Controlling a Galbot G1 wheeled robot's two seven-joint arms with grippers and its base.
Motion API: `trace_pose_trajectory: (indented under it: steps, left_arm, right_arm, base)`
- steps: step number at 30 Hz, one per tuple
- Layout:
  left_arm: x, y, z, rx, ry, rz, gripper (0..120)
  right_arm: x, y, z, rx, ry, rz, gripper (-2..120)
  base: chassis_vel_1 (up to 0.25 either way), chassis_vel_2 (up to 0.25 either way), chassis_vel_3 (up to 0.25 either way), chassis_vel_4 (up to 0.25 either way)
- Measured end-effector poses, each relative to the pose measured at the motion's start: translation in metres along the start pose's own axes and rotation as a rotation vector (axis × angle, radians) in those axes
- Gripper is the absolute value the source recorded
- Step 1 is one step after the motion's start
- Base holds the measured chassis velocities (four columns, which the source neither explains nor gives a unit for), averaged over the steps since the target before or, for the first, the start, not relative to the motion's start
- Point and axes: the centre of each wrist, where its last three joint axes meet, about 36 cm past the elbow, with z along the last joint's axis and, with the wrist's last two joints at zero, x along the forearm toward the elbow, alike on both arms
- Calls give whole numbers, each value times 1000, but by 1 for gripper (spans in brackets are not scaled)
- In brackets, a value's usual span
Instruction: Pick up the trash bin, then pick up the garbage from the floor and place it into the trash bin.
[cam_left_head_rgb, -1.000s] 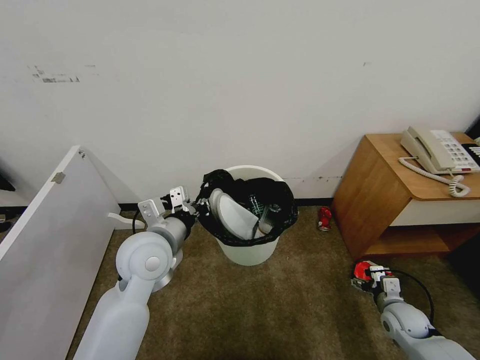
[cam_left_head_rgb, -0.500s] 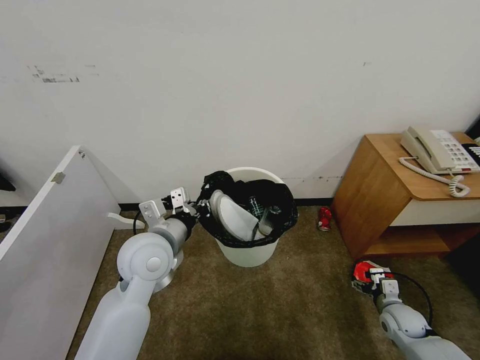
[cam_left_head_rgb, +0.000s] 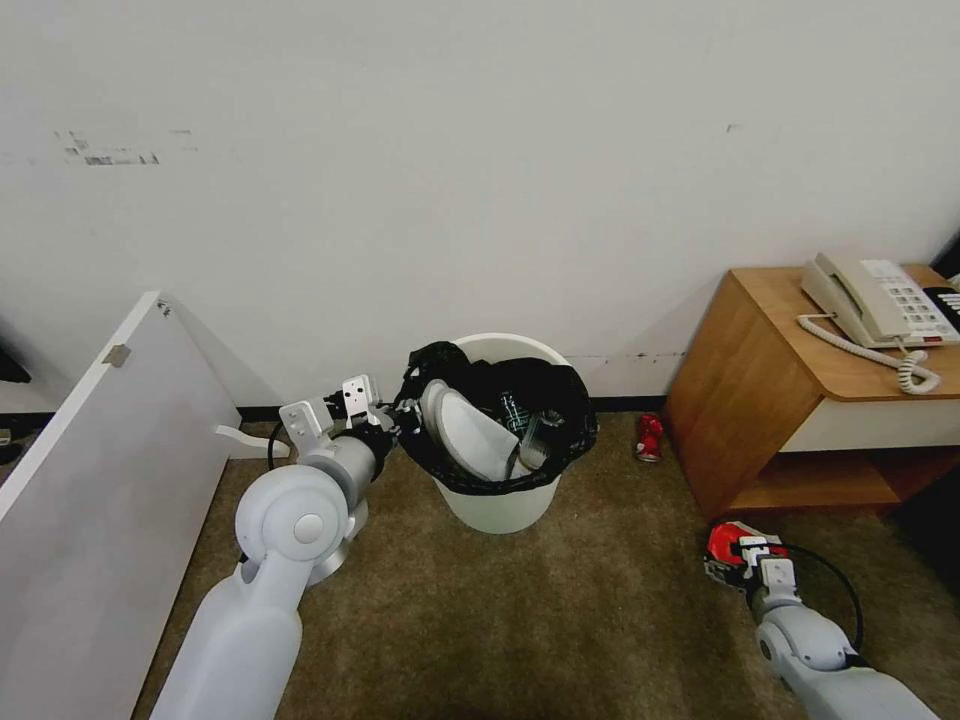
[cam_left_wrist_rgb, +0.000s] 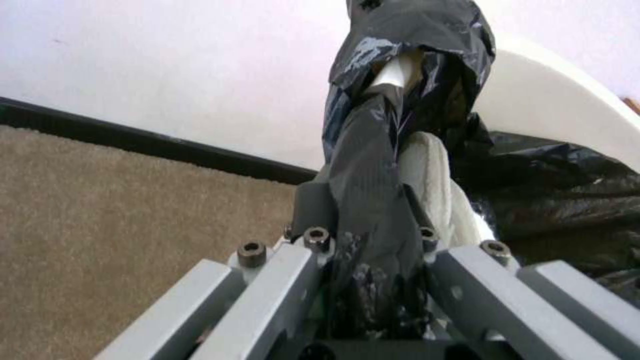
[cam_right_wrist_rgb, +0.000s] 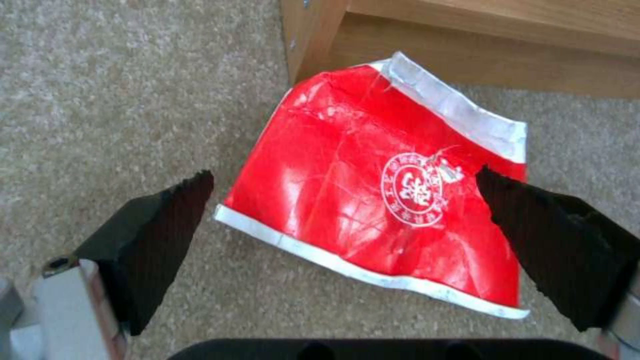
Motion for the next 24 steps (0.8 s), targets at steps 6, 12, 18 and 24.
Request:
trace_pose_trajectory:
  steps: [6,12,18,24]
  left_arm:
    - [0,0,0,-1,-1,1,4]
    - [1,0,1,0,-2,2,4]
    - [1,0,2,-2,-5,3,4]
    - [2,0,2,-3,-7,3,4]
  right_arm:
    - [-5,3,2,8,5,9,100]
    - [-9,3,7,14,12,22,100]
    - [-13,1,11,13,21,36,100]
    - [-16,0,13,17,23,45,100]
  base:
    - [0,0,0,0]
    - [0,0,0,0]
    - [0,0,0,0]
    - [0,0,0,0]
